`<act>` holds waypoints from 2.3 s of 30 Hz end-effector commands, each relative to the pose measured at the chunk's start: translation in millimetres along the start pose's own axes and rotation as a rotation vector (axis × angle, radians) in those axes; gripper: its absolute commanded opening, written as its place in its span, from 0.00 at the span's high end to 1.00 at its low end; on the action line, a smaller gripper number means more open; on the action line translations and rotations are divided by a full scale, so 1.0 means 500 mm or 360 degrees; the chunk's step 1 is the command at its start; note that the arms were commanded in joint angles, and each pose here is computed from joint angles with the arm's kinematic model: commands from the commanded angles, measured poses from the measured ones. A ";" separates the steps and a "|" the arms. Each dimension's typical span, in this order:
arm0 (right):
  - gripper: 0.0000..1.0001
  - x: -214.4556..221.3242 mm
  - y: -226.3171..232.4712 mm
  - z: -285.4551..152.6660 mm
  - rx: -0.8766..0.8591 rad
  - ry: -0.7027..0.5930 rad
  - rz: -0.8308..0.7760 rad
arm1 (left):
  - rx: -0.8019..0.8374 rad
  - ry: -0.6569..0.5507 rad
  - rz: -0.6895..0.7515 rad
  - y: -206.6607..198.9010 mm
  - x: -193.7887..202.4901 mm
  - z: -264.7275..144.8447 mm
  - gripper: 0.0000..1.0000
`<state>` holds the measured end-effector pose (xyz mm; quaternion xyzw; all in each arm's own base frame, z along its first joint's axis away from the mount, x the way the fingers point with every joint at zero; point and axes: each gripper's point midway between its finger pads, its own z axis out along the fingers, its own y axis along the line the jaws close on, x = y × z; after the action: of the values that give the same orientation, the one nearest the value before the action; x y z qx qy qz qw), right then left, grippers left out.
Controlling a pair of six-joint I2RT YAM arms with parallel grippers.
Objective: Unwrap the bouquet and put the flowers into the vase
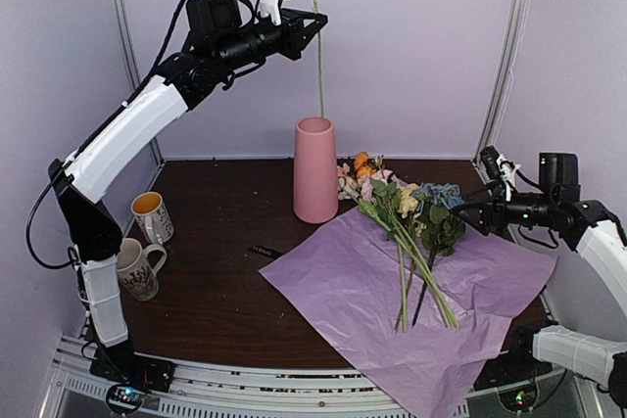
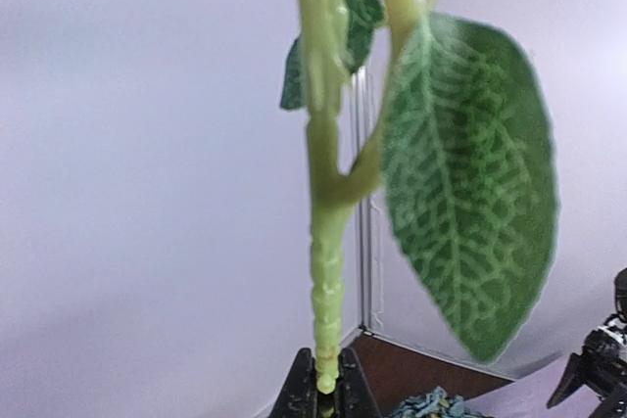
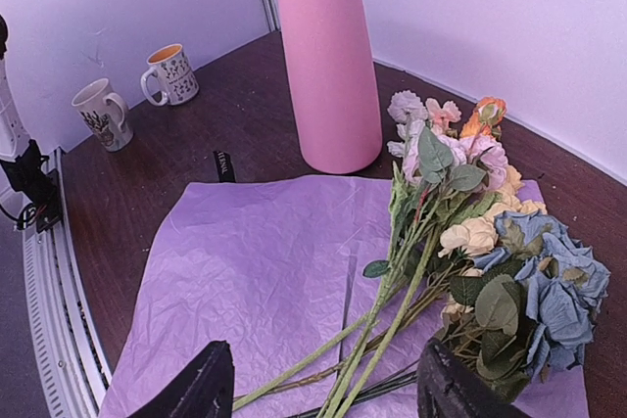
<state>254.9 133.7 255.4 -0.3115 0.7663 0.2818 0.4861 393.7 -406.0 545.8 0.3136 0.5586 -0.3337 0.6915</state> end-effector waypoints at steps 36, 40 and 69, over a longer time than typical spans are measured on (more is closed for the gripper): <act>0.37 0.003 -0.015 0.007 0.0023 -0.0011 -0.0075 | -0.0403 0.0216 -0.0128 0.171 0.349 0.021 0.03; 0.37 0.005 -0.016 0.009 0.0022 -0.0006 -0.0071 | -0.0452 0.0191 -0.0127 0.173 0.319 -0.006 0.02; 0.64 0.143 -0.140 0.285 0.0190 0.0978 0.0050 | -0.0754 0.1041 -0.0010 -0.130 0.589 -0.343 0.29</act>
<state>355.4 170.8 147.5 -0.3438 0.8803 0.1274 0.3010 315.4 -319.0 228.3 0.2296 0.7948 -0.0016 0.5618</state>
